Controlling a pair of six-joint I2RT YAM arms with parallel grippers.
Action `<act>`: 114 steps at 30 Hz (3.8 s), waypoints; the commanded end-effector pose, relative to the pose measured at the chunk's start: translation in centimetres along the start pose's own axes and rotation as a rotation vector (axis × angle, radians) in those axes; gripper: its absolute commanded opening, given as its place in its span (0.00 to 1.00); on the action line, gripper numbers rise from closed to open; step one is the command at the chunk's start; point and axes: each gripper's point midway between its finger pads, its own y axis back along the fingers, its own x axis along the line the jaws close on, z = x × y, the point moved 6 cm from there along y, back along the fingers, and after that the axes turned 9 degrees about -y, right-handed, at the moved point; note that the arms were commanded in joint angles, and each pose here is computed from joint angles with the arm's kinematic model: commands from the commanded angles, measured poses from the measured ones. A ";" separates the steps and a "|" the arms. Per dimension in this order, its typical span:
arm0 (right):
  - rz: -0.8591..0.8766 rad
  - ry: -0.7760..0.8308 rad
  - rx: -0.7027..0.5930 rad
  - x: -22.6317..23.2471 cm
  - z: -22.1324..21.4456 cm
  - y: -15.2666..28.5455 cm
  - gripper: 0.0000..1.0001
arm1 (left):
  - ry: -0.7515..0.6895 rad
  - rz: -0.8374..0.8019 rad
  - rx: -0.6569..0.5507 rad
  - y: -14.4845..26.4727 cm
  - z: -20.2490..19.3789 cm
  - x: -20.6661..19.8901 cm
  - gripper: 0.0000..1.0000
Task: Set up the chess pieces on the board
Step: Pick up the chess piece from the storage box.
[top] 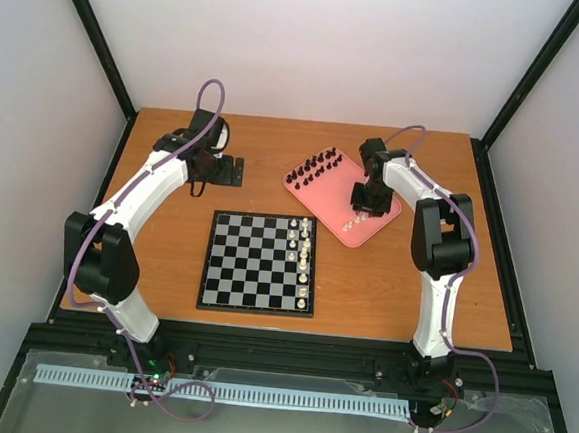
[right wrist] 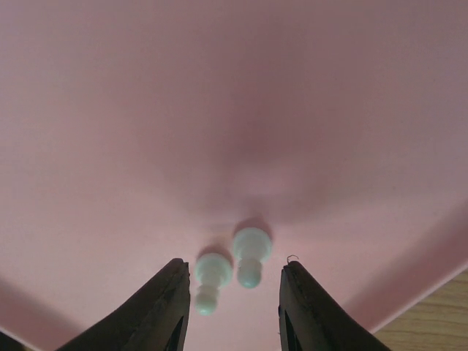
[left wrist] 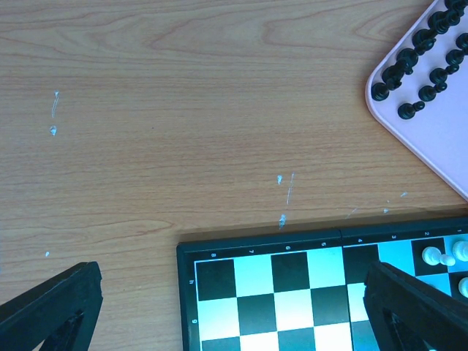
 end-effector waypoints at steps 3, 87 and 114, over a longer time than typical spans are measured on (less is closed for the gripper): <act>0.016 -0.070 0.007 -0.5 0.2 -0.8 0.41 | -0.013 -0.014 0.000 0.0 0.5 -0.2 1.00; 0.025 -0.205 0.073 0.1 0.6 -1.6 0.34 | -0.001 0.002 -0.024 0.3 -0.4 0.1 1.00; 0.060 -0.112 0.003 1.5 2.9 0.9 0.10 | -0.006 0.017 -0.032 0.7 0.0 0.3 1.00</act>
